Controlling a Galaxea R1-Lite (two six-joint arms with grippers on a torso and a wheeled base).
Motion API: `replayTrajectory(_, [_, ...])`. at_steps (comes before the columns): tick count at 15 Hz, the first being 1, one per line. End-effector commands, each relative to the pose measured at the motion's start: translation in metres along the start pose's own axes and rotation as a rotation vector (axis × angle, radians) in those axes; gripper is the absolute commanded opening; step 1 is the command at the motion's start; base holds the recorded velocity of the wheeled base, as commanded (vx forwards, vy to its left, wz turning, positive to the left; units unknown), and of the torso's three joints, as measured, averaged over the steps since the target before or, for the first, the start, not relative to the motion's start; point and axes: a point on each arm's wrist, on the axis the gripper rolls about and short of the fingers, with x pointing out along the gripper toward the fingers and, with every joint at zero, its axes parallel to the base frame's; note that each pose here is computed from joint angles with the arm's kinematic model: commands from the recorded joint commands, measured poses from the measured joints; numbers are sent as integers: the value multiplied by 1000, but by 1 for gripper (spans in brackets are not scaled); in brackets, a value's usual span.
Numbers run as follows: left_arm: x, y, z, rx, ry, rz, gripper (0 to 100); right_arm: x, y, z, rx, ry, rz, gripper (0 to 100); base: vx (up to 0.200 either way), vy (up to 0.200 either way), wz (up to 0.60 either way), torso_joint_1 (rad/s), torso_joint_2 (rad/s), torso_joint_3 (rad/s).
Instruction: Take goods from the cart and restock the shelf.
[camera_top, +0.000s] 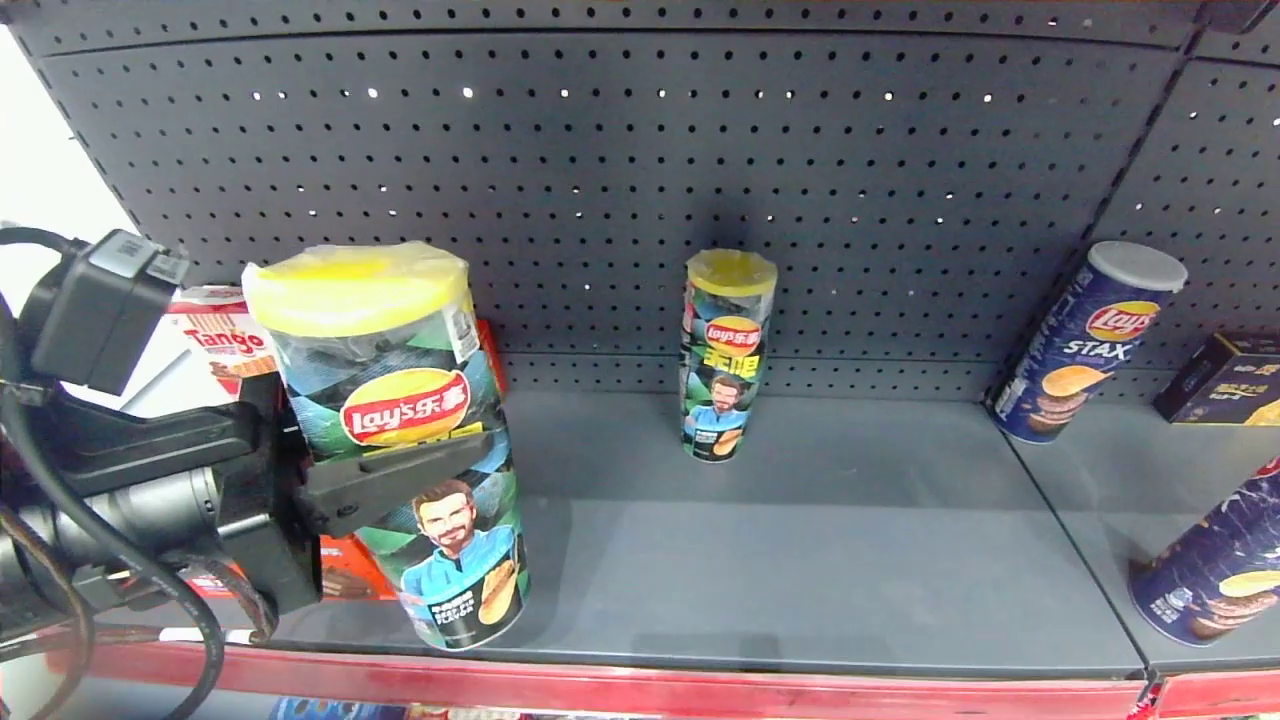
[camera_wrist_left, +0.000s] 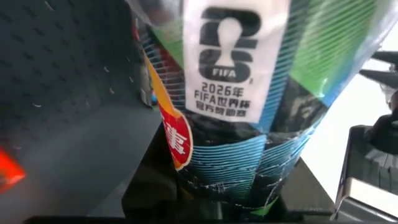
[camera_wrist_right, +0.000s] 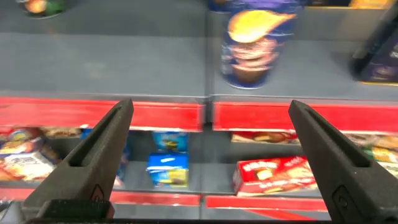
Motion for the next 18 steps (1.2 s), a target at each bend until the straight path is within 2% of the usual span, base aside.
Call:
replayTrajectory(1, [0,0,0,2,-2,-1,0,0,0,0,0,-2,-1,100,0,0,0,0,0,0])
replayTrajectory(4, [1,1,5,12,-14,1,0,0,0,0,-2,-1,2,100,0,0,0,0,0,0])
replayTrajectory(6, [1,0,2,7,-8,-1,0,3,0,1,-9,36,25,100,0,0,0,0,0,0])
replayTrajectory(7, [0,0,0,4,-1,2,0,1,0,25,-25,-14,47,100,0,0,0,0,0,0])
replayTrajectory(8, [0,0,0,1,-1,1,0,8,1,75,7,1,100,100,0,0,0,0,0,0])
replayTrajectory(9, [-1,-1,-4,-5,8,-4,0,13,2,80,12,48,130,100,0,0,0,0,0,0])
replayTrajectory(11, [-2,-2,-5,0,-7,-13,0,18,5,90,-38,60,291,100,0,0,0,0,0,0])
replayTrajectory(12, [-2,0,-5,-1,-8,-4,0,24,6,105,-45,68,348,100,0,0,0,0,0,0])
replayTrajectory(14, [-4,0,-6,-2,-6,7,0,36,11,114,-86,94,463,100,0,0,0,0,0,0])
replayTrajectory(16, [-3,1,-5,-4,-6,10,0,69,28,119,-130,130,687,100,0,0,0,0,0,0])
replayTrajectory(18, [-3,4,-3,0,-11,19,0,92,42,120,-137,155,754,100,0,0,0,0,0,0])
